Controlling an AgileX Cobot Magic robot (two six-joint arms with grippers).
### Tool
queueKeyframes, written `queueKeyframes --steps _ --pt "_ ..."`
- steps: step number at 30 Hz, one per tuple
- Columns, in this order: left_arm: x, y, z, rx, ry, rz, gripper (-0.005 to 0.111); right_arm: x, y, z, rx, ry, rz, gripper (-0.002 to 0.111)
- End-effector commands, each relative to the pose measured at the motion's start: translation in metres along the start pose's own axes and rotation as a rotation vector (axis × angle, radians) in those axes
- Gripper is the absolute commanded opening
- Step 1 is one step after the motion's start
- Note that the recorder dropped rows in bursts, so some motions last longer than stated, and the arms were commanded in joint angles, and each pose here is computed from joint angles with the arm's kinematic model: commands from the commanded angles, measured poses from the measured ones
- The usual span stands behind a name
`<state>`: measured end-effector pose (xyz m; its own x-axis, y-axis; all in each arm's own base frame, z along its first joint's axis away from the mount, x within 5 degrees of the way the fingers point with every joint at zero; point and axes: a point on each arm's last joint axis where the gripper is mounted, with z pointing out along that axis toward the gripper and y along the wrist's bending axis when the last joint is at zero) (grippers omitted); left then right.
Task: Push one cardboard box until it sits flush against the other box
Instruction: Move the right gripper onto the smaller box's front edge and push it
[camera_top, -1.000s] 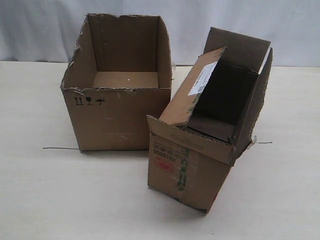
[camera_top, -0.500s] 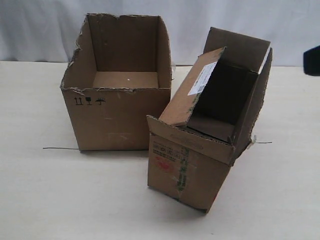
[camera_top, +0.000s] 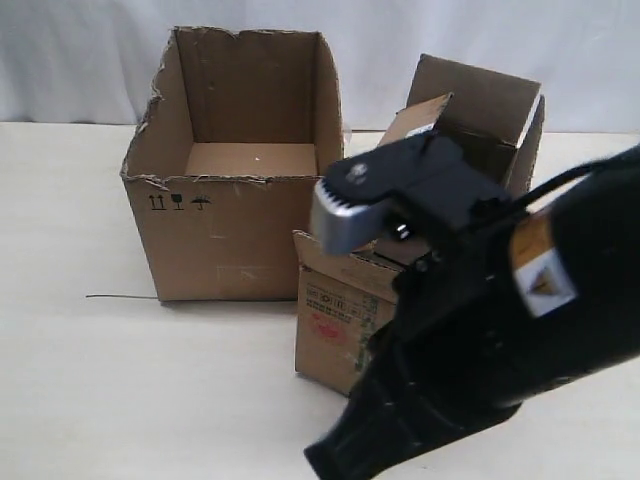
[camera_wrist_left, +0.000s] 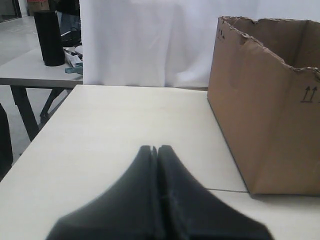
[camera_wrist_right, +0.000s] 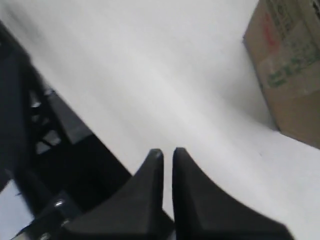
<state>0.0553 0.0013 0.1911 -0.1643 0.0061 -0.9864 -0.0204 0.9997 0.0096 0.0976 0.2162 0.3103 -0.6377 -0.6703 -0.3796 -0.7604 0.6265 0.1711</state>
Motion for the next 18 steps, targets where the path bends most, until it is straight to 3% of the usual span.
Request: queueKeyframes --steps 1,7,18 --pt "0.0 0.0 0.0 0.005 -0.005 0.004 0.0 -0.01 -0.006 0.033 0.206 0.026 -0.013 0.005" --pt "0.0 0.0 0.0 0.005 -0.005 0.004 0.0 -0.016 -0.03 0.052 0.412 0.088 0.024 0.005" --pt "0.0 0.0 0.0 0.005 -0.005 0.004 0.0 -0.032 -0.08 0.045 0.507 -0.001 0.102 0.005"
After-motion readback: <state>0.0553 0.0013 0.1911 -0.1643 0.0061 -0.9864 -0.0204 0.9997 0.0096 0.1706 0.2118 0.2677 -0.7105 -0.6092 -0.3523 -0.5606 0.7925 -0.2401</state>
